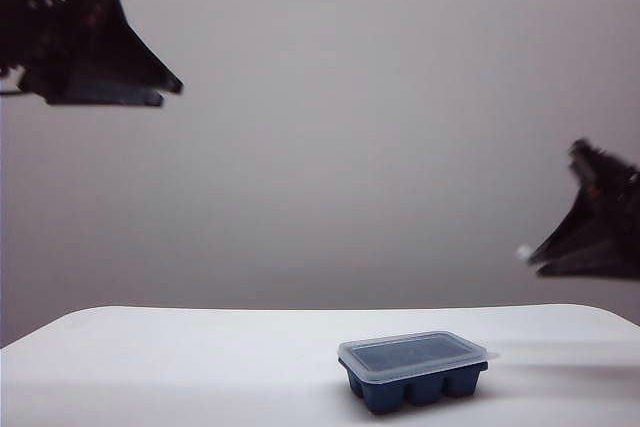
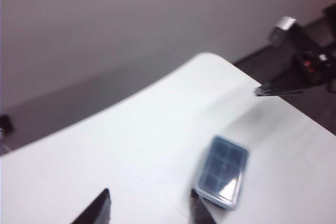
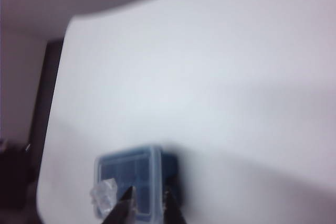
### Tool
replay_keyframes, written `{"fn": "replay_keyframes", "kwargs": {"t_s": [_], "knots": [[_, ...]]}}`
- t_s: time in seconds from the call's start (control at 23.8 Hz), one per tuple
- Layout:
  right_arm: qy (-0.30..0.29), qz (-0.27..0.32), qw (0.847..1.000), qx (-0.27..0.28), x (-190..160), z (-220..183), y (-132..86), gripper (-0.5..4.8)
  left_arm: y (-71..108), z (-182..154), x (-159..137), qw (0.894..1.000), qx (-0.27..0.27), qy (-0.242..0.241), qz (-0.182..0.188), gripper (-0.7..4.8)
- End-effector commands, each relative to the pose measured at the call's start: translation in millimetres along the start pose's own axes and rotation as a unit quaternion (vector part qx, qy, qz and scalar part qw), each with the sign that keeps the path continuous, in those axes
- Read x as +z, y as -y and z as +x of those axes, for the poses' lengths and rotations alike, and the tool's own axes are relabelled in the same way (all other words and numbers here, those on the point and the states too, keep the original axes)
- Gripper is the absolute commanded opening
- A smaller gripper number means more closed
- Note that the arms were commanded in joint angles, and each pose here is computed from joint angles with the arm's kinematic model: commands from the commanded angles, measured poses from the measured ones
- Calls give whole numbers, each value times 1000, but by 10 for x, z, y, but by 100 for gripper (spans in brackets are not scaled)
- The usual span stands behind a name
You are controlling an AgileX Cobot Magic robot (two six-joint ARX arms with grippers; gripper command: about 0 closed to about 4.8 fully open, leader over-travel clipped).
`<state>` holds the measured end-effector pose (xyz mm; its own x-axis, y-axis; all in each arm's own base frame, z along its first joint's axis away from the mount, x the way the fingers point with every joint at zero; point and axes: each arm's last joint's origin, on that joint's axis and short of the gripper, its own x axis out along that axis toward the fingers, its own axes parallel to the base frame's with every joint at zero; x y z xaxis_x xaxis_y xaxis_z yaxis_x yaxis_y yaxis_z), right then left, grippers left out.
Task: Pick up the ice cube tray, remove its lid, and then place both the tray and the lid back on the table.
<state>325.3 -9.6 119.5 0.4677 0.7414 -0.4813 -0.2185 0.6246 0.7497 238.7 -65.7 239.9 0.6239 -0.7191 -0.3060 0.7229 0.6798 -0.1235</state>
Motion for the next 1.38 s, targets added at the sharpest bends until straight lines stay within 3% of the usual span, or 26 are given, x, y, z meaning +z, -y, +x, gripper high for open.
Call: {"fn": "replay_keyframes", "kwargs": {"t_s": [0.04,0.08,0.38,0.46,0.88,1.05,1.26,1.38], "knots": [[-14,-9,1000,17,0,134,-20,139,50,103,-7,1000,-20,-1,9,190],[-27,-8,999,20,-15,229,-17,187,92,165,-27,999,-32,-6,10,190],[-76,4,997,10,-73,549,-13,194,142,218,-29,999,-50,-5,16,199],[-87,10,996,-1,-131,624,17,194,142,218,-28,999,-50,-5,12,297],[-115,28,993,7,-258,764,93,187,141,218,-26,999,-48,-4,13,297],[-119,26,992,12,-272,801,56,126,141,218,-26,999,-48,-4,13,297],[-120,23,992,13,-275,813,44,-8,140,220,-29,999,-48,-5,13,297],[-114,19,993,19,-254,815,35,-8,140,220,-29,999,-48,-5,14,298]]}}
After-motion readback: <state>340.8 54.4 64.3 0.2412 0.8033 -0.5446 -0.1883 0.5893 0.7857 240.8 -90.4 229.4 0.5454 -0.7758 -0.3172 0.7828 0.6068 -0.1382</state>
